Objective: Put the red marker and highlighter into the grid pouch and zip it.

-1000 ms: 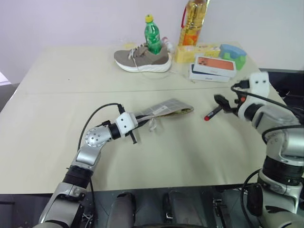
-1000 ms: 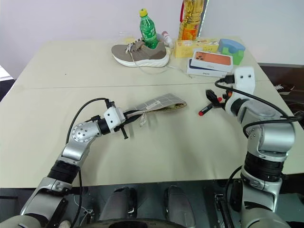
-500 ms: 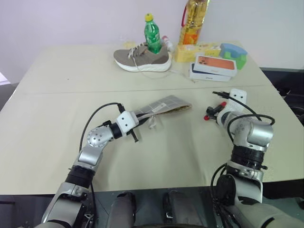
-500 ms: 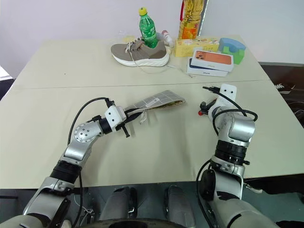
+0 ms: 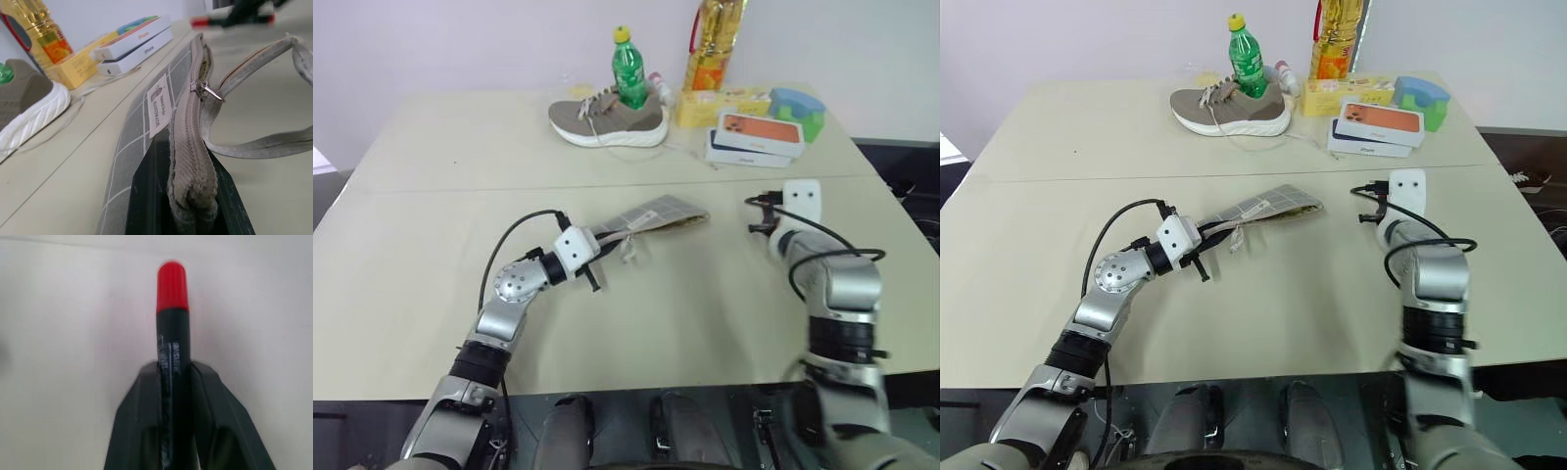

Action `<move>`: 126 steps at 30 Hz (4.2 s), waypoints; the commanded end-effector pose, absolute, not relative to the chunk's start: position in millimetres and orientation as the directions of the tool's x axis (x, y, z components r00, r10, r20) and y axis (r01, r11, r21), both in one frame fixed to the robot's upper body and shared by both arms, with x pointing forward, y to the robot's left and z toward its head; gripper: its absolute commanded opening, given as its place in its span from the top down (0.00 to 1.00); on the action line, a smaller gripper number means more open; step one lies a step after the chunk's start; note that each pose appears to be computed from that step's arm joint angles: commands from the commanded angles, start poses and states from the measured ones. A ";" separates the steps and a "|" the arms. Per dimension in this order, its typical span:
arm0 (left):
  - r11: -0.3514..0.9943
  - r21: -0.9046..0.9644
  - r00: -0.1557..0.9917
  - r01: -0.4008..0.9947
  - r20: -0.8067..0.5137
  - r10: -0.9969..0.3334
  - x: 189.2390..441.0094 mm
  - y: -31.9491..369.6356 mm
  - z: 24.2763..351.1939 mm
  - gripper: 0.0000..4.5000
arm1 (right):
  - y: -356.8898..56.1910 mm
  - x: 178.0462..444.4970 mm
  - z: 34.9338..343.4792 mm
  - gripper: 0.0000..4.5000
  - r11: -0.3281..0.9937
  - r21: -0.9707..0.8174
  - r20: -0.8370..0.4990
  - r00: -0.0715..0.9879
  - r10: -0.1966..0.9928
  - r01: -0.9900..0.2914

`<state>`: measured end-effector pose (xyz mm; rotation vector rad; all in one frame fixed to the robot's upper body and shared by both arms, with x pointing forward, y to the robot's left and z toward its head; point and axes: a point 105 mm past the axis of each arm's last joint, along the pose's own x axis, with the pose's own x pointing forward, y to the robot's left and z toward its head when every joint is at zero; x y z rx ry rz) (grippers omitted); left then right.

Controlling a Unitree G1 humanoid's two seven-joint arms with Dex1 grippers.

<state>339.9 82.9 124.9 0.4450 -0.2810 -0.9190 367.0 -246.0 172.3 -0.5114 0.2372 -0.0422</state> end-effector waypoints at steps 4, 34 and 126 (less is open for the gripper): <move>0.542 0.494 0.574 0.679 0.102 -0.812 343.8 85.4 143.1 1.00 | -187.0 336.8 197.8 0.94 0.538 -0.771 -0.175 0.925 0.337 -0.342; 0.484 0.502 0.502 0.717 0.111 -0.858 332.5 70.2 144.9 1.00 | -164.1 321.2 177.4 0.94 0.242 -0.851 -0.332 0.835 0.440 -0.466; 0.533 0.413 0.523 0.738 0.148 -0.839 344.4 58.1 151.4 1.00 | -79.1 305.6 199.1 0.99 0.436 -0.730 -0.106 0.718 0.688 -0.526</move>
